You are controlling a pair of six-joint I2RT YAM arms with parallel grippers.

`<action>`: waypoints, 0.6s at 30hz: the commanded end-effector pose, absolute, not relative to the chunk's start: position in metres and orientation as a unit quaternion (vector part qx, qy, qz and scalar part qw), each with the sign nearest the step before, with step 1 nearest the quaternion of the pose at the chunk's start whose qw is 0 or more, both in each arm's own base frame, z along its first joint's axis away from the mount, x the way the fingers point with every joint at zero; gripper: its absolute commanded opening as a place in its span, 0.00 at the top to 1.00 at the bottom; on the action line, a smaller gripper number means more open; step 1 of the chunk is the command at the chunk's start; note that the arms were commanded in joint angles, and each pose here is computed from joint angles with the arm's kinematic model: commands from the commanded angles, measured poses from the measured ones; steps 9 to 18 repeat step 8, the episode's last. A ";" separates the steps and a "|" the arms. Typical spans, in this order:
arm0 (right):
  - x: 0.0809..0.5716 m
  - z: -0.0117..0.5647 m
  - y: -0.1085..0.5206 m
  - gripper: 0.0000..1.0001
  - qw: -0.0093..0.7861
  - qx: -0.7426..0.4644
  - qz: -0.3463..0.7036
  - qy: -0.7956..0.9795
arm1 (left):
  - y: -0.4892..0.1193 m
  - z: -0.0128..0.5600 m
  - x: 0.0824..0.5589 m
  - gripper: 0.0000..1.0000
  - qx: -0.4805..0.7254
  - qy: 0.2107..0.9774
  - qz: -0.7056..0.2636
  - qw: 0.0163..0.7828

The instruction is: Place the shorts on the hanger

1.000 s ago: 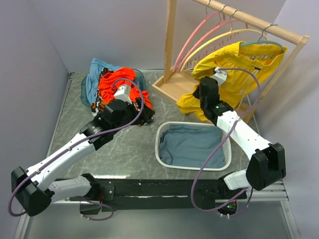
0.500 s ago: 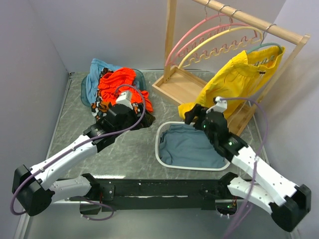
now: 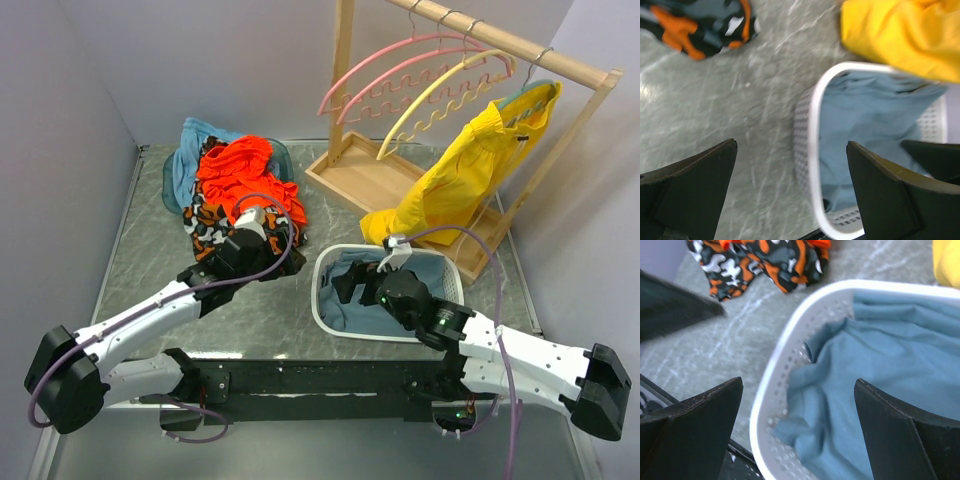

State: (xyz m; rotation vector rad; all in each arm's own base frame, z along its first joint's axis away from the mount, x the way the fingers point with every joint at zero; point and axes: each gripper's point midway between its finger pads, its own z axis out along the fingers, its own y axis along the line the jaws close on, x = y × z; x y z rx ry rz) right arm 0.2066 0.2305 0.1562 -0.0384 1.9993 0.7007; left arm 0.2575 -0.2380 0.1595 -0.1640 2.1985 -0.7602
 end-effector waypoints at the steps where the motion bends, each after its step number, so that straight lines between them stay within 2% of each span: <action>1: 0.218 0.187 0.245 0.00 0.525 -0.010 0.318 0.789 | -0.238 0.160 0.264 0.03 -0.065 0.859 -0.299 0.410; 18: 0.221 0.197 0.241 0.00 0.536 -0.013 0.304 0.787 | -0.234 0.170 0.267 0.04 -0.068 0.850 -0.299 0.429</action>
